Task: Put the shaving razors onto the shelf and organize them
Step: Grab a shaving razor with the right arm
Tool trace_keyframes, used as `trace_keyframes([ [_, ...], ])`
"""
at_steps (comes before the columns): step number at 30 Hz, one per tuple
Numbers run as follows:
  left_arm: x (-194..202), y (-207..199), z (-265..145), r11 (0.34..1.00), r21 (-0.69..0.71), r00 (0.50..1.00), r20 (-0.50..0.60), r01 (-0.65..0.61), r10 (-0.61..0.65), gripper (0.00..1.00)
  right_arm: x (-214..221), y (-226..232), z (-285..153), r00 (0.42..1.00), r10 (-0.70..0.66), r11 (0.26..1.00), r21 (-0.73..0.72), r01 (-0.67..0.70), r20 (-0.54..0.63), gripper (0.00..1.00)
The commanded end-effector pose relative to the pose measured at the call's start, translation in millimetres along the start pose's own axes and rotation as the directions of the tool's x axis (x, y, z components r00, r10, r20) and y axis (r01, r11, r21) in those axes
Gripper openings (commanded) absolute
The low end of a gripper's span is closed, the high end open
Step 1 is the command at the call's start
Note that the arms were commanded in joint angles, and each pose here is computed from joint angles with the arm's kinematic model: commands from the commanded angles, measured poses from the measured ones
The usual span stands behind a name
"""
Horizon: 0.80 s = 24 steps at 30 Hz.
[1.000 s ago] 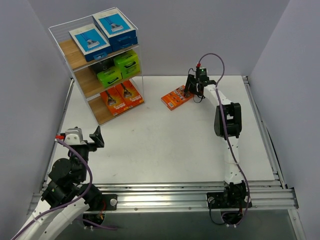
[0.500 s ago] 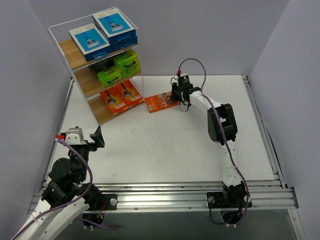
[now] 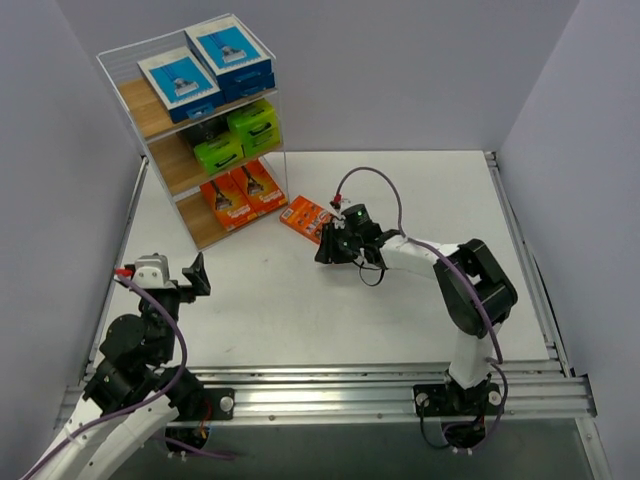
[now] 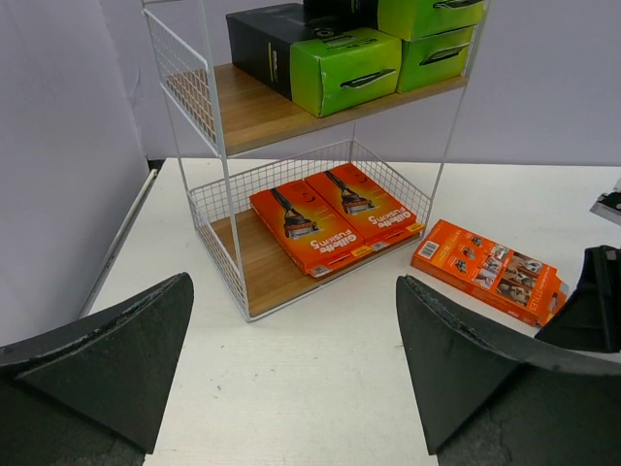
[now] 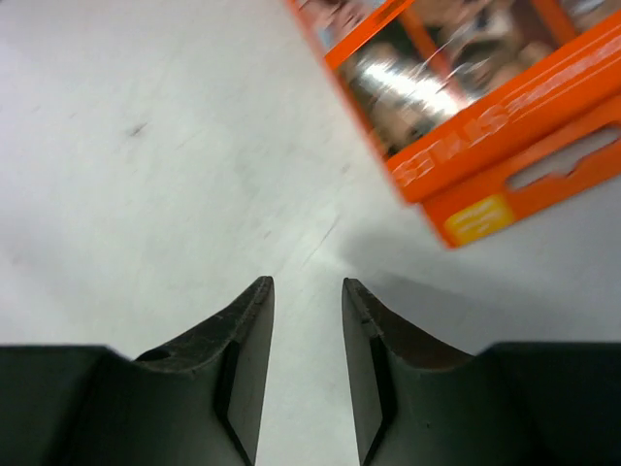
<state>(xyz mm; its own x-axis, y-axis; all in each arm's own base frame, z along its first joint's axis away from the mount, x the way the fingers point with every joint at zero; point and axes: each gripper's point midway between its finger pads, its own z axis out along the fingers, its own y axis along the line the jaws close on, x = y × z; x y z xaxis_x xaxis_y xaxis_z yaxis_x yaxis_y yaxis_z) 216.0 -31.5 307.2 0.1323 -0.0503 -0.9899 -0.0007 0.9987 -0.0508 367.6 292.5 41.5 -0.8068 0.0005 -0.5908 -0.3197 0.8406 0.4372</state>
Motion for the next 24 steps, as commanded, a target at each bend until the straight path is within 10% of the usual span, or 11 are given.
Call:
trace_keyframes([
  [1,-17.0,0.5,-0.3,1.000,0.005,0.999,0.027,0.025,-0.025,0.94,-42.2,41.2,-43.2,0.987,0.035,0.982,-0.188,-0.006,0.155,0.33],
  [9,-15.6,-1.3,0.4,1.000,0.011,1.000,0.023,0.021,-0.021,0.94,-76.5,0.8,-64.7,0.974,0.067,0.992,-0.123,-0.041,0.218,0.52],
  [24,-10.2,-11.7,3.7,0.999,0.049,1.000,0.004,0.020,-0.020,0.94,-100.5,-75.6,-12.6,0.985,0.058,0.992,-0.123,-0.038,0.165,0.47],
])
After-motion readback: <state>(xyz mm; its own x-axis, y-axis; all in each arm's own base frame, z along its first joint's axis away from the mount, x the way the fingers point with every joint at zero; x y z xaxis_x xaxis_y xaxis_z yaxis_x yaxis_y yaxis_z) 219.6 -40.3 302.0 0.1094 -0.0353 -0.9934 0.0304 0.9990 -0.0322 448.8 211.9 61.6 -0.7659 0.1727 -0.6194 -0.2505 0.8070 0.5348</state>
